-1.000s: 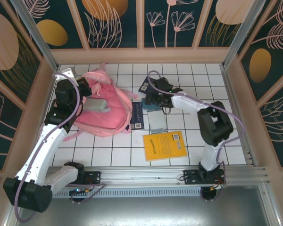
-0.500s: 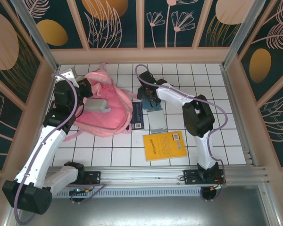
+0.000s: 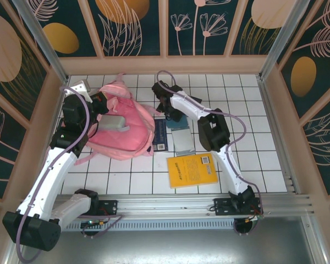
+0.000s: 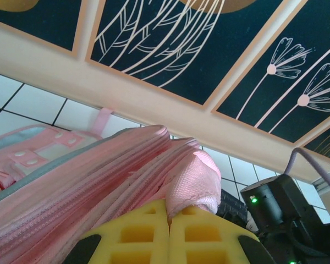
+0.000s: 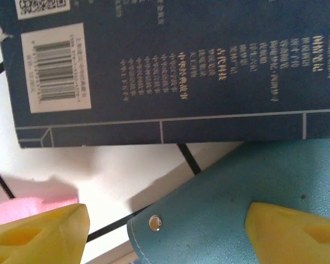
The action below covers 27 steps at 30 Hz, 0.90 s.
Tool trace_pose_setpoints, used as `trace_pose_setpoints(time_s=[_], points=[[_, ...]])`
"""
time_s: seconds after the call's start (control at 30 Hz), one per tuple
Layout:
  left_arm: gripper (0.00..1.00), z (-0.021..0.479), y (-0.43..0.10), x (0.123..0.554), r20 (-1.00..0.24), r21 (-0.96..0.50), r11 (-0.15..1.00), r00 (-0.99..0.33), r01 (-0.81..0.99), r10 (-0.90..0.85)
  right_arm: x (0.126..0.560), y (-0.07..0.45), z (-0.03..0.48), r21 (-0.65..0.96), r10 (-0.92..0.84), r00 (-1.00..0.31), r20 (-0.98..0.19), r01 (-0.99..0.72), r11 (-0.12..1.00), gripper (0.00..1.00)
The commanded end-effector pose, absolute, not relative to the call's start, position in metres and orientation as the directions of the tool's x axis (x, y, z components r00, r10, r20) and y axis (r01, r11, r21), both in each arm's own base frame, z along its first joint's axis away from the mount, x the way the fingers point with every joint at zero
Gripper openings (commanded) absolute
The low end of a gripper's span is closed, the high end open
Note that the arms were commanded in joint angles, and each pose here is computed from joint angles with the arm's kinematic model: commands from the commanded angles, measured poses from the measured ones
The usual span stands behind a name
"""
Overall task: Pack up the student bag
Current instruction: Pick up the card holder from the center of the table.
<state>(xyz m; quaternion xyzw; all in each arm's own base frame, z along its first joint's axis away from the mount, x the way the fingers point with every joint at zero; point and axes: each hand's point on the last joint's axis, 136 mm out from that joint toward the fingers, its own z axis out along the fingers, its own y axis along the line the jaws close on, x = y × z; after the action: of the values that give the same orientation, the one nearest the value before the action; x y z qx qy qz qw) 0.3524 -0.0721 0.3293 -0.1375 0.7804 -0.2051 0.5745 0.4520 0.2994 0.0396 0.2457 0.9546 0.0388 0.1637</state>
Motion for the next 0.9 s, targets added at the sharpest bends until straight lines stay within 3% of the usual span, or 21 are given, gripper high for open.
trace_pose_setpoints(time_s=[0.0,0.23,0.57,0.7,0.87], points=[[0.00,0.365,-0.076,0.346,-0.849,-0.510,0.856,-0.211,0.090,-0.484,0.438,0.292,0.036,0.069,0.477,-0.827,-0.298,0.480,0.875,0.78],[0.00,0.366,-0.077,0.347,-0.851,-0.507,0.857,-0.210,0.094,-0.481,0.429,0.278,0.005,-0.081,0.394,-0.864,-0.314,0.438,0.895,0.83],[0.00,0.365,-0.078,0.347,-0.853,-0.504,0.859,-0.213,0.095,-0.477,0.427,0.235,0.016,-0.419,0.005,-0.893,-0.450,0.216,0.882,0.87],[0.00,0.365,-0.079,0.347,-0.851,-0.507,0.856,-0.213,0.099,-0.479,0.424,0.224,0.033,-0.399,-0.050,-0.880,-0.472,0.162,0.902,0.88],[0.00,0.364,-0.081,0.347,-0.852,-0.505,0.857,-0.218,0.104,-0.476,0.425,0.223,0.070,-0.265,-0.033,-0.855,-0.518,0.123,0.956,0.87]])
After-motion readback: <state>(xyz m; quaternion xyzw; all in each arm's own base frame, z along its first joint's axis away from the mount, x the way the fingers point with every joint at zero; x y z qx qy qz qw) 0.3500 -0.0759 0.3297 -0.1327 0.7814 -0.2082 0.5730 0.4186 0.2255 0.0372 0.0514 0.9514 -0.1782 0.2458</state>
